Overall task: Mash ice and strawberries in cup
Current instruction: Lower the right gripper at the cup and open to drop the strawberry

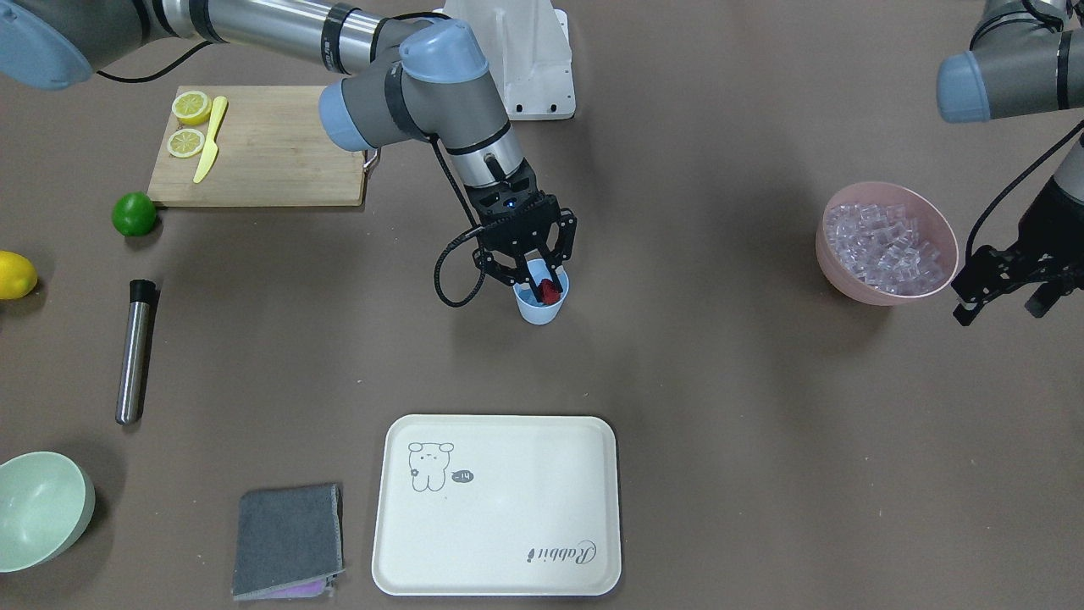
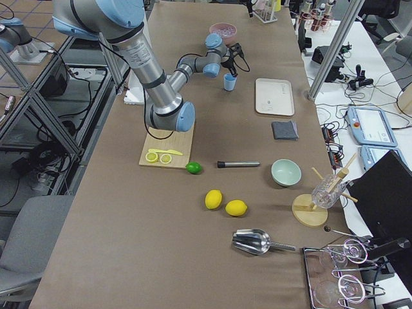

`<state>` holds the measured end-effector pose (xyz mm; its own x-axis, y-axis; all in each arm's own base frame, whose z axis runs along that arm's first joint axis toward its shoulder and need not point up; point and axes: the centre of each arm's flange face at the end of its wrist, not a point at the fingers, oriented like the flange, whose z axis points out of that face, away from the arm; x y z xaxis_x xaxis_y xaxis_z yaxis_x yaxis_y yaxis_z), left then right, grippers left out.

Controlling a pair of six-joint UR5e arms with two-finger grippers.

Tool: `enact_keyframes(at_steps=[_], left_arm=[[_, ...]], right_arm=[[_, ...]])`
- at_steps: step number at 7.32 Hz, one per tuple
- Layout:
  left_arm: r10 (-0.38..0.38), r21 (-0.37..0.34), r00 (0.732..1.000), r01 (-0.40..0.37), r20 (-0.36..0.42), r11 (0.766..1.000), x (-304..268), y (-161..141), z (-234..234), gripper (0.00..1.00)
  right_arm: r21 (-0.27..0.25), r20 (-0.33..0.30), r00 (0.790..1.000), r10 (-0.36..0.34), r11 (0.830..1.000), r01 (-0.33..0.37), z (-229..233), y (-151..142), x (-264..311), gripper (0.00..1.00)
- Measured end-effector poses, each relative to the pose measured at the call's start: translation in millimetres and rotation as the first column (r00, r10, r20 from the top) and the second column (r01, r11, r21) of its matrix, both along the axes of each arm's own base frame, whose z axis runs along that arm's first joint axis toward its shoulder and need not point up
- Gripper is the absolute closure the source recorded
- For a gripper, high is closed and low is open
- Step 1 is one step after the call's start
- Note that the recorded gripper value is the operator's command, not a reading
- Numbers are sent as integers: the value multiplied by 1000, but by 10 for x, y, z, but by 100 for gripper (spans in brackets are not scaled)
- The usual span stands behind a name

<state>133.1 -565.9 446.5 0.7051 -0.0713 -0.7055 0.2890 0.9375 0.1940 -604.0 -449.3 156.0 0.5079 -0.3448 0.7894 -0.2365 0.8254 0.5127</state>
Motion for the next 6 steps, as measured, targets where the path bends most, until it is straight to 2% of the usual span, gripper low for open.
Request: enact_keyframes(at_steps=[6], left_arm=[[1, 4, 1000, -1, -1, 1000, 57, -133, -47, 3]], right_arm=[[0, 6, 1000, -8, 1000, 8, 9, 35, 36, 100]])
